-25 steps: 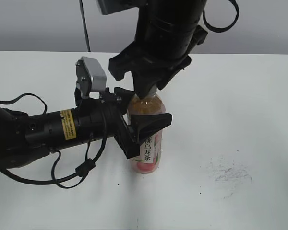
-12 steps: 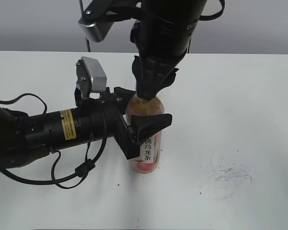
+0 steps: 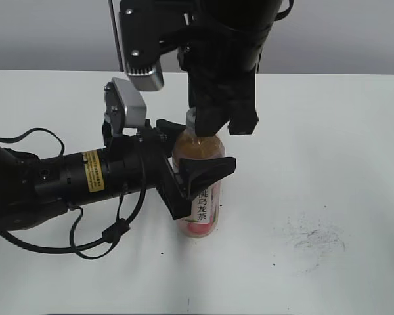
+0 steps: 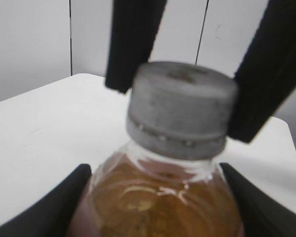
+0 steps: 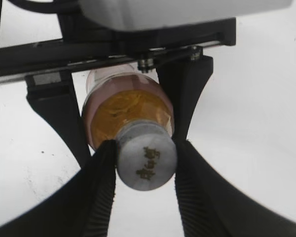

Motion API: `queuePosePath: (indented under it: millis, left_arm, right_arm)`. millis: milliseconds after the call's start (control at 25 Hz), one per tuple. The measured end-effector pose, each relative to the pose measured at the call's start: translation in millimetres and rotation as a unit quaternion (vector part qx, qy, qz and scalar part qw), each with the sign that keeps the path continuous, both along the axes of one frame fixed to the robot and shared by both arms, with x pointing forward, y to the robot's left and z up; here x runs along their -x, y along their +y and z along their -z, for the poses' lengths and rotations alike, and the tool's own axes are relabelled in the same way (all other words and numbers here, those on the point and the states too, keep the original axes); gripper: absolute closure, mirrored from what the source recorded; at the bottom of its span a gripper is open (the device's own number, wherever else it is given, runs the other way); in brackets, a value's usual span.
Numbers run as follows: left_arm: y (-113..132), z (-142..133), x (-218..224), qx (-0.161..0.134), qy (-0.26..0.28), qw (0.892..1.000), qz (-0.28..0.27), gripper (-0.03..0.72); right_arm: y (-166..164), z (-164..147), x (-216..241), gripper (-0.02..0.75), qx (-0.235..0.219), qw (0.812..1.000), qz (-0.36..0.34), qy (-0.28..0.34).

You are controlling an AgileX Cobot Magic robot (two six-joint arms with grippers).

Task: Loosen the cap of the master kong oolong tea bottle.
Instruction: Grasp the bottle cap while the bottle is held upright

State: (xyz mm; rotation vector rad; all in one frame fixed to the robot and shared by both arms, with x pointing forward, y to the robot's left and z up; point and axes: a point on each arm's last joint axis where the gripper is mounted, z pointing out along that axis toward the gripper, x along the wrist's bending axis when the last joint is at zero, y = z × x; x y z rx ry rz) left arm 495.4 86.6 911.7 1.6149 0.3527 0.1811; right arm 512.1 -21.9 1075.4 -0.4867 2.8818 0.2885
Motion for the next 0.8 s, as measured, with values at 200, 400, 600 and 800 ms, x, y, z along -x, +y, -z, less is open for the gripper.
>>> queuePosePath:
  millis: [200, 400, 600, 800]
  left_arm:
    - [-0.1, 0.1, 0.3, -0.001, -0.001, 1.000, 0.002, 0.240]
    - [-0.3, 0.0, 0.8, -0.001, -0.003, 1.000, 0.005, 0.240]
    - [-0.3, 0.0, 1.0, -0.001, -0.004, 1.000, 0.006, 0.240]
    - [-0.3, 0.0, 1.0, -0.001, -0.004, 1.000, 0.006, 0.240]
  right_arm:
    - [0.3, -0.3, 0.2, 0.459, 0.023, 0.990, -0.136, -0.032]
    - [1.9, -0.6, 1.4, 0.459, 0.044, 0.955, -0.285, -0.066]
    - [2.5, -0.7, 1.7, 0.459, 0.063, 0.901, -0.418, -0.098]
    - [2.7, -0.8, 1.7, 0.459, 0.062, 0.901, -0.419, -0.098]
